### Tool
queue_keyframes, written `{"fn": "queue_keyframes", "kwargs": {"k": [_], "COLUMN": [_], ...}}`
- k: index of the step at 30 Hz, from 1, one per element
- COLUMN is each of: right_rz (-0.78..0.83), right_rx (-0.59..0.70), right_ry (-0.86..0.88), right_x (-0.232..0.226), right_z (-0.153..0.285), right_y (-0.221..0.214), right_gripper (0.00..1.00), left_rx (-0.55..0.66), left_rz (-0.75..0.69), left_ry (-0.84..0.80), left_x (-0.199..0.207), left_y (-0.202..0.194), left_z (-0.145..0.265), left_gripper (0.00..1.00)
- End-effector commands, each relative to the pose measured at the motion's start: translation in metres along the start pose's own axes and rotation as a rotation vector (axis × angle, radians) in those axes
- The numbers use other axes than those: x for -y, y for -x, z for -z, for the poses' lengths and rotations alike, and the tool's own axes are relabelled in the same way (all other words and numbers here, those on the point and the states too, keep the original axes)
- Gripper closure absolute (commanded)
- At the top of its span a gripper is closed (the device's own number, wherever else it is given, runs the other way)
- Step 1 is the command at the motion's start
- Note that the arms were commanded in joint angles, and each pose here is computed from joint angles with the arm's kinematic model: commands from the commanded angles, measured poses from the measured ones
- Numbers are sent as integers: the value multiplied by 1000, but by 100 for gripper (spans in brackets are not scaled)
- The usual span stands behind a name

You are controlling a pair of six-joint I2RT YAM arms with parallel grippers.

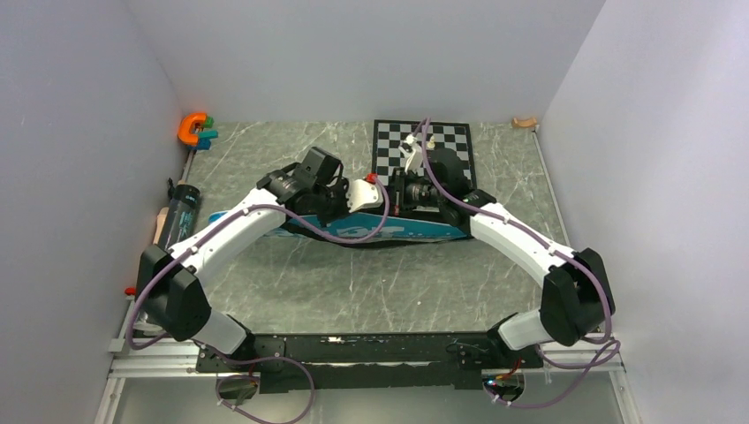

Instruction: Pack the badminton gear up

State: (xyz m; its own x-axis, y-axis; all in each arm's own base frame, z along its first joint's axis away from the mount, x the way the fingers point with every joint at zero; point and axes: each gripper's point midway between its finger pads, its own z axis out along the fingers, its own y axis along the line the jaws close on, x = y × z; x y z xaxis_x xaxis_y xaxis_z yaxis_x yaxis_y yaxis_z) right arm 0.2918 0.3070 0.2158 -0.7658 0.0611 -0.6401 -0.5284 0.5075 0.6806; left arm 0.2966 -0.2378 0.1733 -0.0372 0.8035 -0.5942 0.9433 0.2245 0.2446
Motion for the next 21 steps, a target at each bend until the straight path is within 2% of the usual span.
{"fn": "queue_keyframes", "kwargs": {"k": [1, 13, 21], "right_rz": [33, 38, 59], "right_rx": [87, 162, 145], "right_ry": [-13, -174, -225], "right_x": [-2, 32, 37], "right_z": [27, 63, 75], "right_y": [16, 19, 6], "right_gripper": [100, 100, 100], "left_rx": [16, 0, 0], "left_rz": [-43, -19, 6], "left_ry": [139, 138, 166], "left_x": [-25, -23, -28], "left_y": [5, -8, -10], "left_z": [31, 46, 48], "left_gripper": [100, 100, 100]}}
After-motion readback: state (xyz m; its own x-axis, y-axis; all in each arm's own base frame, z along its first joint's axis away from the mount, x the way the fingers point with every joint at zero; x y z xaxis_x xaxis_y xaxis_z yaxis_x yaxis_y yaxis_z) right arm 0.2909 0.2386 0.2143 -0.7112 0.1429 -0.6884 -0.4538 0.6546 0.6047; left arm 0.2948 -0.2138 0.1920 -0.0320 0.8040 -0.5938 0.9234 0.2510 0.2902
